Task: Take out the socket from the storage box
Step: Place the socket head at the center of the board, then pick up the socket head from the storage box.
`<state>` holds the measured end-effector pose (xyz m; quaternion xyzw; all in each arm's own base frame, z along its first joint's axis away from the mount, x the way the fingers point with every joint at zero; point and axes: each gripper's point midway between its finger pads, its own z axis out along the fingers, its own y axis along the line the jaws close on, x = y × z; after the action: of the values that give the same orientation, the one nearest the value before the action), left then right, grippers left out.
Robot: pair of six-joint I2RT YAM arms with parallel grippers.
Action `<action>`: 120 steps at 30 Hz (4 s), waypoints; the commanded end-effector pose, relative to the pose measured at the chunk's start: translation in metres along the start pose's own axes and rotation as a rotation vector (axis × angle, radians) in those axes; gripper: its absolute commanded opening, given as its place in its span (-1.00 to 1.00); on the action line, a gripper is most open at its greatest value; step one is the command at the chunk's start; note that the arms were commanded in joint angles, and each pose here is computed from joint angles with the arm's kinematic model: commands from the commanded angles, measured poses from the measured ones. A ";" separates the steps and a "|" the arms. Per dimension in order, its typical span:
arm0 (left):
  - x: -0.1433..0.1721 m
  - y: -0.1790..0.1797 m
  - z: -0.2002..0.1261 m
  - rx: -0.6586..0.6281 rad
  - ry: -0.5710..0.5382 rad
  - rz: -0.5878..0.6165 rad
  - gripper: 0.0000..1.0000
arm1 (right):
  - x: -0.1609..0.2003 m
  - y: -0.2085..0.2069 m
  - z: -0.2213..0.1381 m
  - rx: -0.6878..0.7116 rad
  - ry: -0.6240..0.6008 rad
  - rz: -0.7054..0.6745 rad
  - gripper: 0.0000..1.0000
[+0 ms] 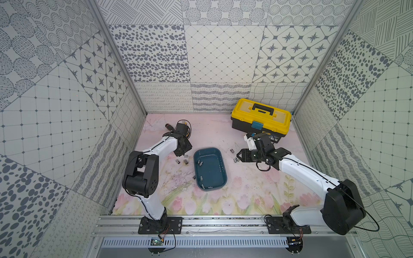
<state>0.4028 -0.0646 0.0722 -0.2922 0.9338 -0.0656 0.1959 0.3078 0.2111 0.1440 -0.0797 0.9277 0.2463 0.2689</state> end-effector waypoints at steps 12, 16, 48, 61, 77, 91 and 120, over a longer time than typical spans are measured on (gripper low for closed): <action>0.003 0.000 -0.077 0.087 -0.015 0.043 -0.03 | -0.026 0.106 0.014 -0.162 -0.114 -0.307 -0.02; 0.005 0.003 -0.093 0.112 -0.018 0.045 -0.01 | -0.018 0.131 0.036 -0.189 -0.079 -0.364 -0.02; 0.014 0.020 -0.147 0.238 -0.068 0.067 0.35 | 0.042 0.160 0.176 -0.223 0.085 -0.686 0.13; 0.014 0.021 -0.144 0.246 -0.056 0.060 0.35 | 0.044 0.163 0.187 -0.231 0.090 -0.719 0.12; 0.014 0.023 -0.138 0.266 -0.037 0.034 0.35 | 0.050 0.155 0.200 -0.158 0.095 -0.764 0.04; 0.015 0.022 -0.135 0.277 -0.026 0.023 0.35 | 0.048 0.151 0.202 -0.129 0.084 -0.757 -0.30; 0.020 0.020 -0.131 0.304 -0.006 0.001 0.34 | -0.030 0.097 0.025 -0.005 -0.219 -0.615 -0.53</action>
<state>0.3193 -0.0549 0.1783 -0.2608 0.9176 -0.1879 0.2337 0.3080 0.3258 0.1898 -0.3583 0.8107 0.1782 0.4274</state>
